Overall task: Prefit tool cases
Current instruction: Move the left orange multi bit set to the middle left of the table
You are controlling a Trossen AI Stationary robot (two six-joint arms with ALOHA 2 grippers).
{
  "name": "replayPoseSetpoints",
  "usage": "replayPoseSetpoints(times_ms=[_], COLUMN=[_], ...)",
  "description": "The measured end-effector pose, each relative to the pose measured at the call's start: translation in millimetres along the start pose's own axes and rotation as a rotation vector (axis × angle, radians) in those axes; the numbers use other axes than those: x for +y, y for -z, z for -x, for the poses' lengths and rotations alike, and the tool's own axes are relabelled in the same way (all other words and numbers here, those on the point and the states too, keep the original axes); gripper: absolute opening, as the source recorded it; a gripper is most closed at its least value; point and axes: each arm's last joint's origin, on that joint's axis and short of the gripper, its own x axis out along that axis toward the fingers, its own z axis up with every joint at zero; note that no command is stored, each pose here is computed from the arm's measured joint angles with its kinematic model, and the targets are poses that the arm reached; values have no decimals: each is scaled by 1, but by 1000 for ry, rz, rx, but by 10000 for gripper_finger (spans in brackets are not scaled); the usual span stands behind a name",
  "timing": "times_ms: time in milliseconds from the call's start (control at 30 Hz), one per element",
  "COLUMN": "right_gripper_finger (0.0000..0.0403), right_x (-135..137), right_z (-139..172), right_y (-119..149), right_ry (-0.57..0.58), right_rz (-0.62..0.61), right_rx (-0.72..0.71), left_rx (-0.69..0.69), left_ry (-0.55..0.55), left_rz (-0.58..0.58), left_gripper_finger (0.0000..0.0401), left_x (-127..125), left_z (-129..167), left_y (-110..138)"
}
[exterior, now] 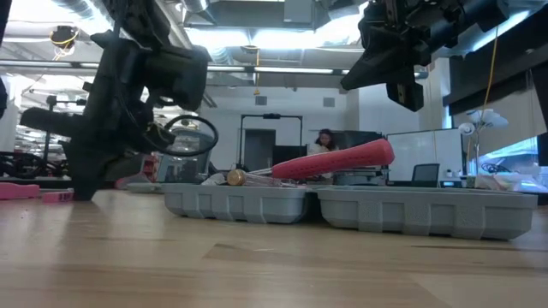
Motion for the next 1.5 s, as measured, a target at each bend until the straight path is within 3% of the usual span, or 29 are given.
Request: replayPoseSetpoints(times_ms=[133, 300, 600, 800, 1133, 1333, 1500], right_gripper_finger=[1, 1, 1, 1, 1, 1, 1], right_x=[0, 0, 0, 0, 0, 0, 0], right_z=[0, 0, 0, 0, 0, 0, 0], right_y=[0, 0, 0, 0, 0, 0, 0], right_ry=[0, 0, 13, 12, 12, 12, 12], right_rz=[0, -1, -3, -3, -2, -2, -2], right_rx=[0, 0, -14, -14, -14, -14, -14], left_rx=[6, -15, -9, 4, 131, 69, 37], left_ry=[-2, 27, 91, 160, 138, 145, 119], left_rz=[1, 98, 366, 390, 362, 361, 296], left_gripper_finger=[0, 0, 0, 0, 0, 0, 0], left_x=[2, 0, -6, -9, -9, -10, -12], left_z=[0, 0, 1, 1, 1, 1, 1], left_y=[0, -2, -2, -3, 10, 4, 2])
